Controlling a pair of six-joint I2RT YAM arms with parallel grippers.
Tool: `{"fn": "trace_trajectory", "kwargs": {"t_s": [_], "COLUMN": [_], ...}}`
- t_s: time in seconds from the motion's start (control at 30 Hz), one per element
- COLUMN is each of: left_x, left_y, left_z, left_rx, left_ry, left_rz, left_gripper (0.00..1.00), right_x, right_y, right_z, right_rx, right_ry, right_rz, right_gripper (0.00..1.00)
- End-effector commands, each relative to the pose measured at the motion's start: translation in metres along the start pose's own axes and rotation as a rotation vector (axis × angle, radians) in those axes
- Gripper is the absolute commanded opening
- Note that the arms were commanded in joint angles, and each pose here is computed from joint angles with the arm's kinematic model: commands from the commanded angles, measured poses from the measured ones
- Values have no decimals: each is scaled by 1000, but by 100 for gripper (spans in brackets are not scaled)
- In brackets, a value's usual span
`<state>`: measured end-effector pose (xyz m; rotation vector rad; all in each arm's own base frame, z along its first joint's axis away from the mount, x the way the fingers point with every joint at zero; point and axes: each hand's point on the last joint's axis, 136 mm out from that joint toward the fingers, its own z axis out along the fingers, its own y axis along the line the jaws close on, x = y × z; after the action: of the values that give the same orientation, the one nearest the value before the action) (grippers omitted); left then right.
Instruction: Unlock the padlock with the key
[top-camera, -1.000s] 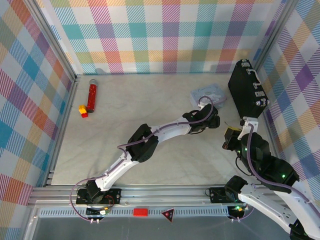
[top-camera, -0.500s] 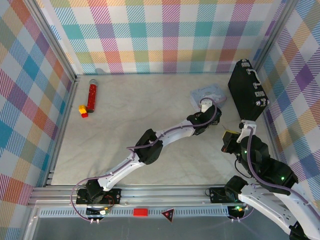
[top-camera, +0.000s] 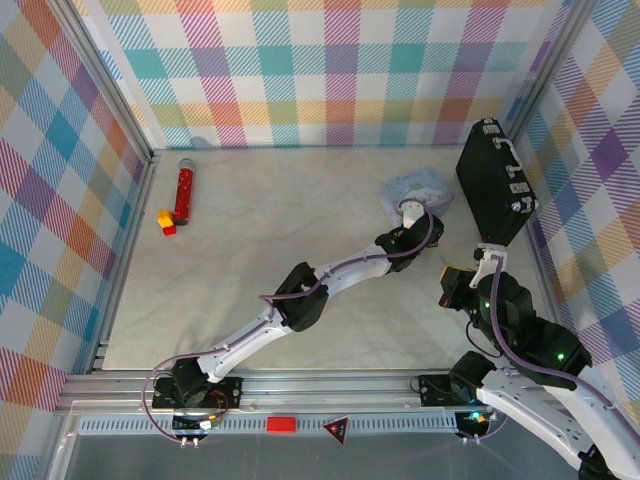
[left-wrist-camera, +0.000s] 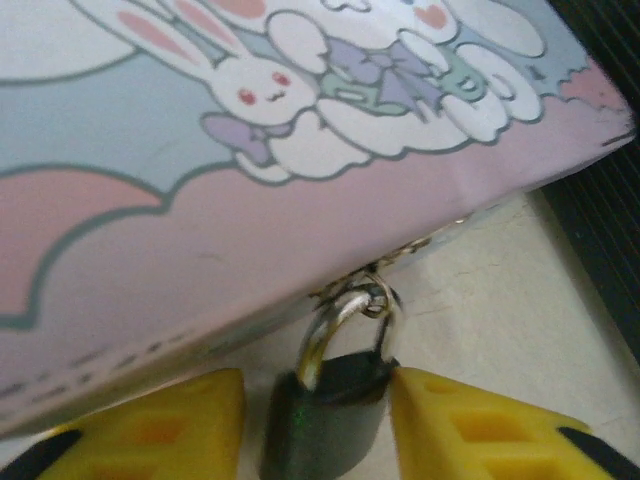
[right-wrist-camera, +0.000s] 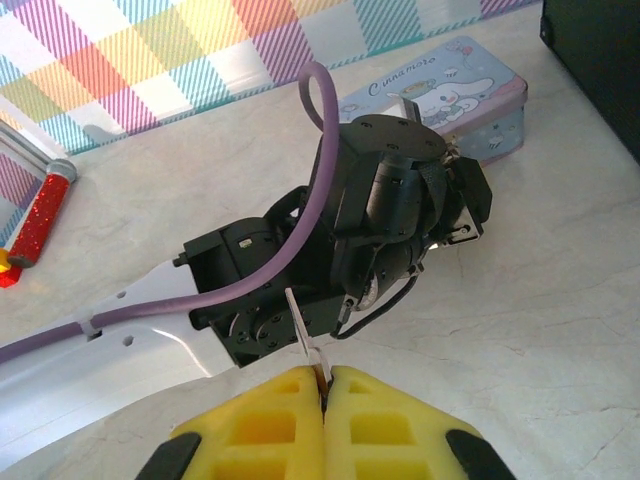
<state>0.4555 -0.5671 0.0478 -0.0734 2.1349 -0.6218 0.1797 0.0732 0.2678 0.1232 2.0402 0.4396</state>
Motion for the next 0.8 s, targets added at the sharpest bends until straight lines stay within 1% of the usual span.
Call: {"fn": "trace_trajectory", "kwargs": {"t_s": [0.0,0.23,0.47,0.57,0.63,0.77], "left_x": [22,6,-9,-11,-13,-20], "left_y": [19,44,62,84,99,134], "left_z": [13,-4,-30,-44,-59,-98], "left_rx": [-29,-115,-134,-152,-137,-149], "left_ry": [44,35,19,46,67,82], "left_rz": [-11,28,71,50,19,5], "left_gripper": [35,23,17,11,9,9], "right_x": [0,5,7,10,11,18], "right_y": [2,2,6,9,12,17], "right_z": [-1,2,6,10,13,25], "right_rx": [-17,-24,-32,-47,-45,-27], "right_ry": [-6,0,12,23,42,96], "right_rz": [28,50,44,36,22,-6], "right_gripper": [0,0,0,0,0,0]}}
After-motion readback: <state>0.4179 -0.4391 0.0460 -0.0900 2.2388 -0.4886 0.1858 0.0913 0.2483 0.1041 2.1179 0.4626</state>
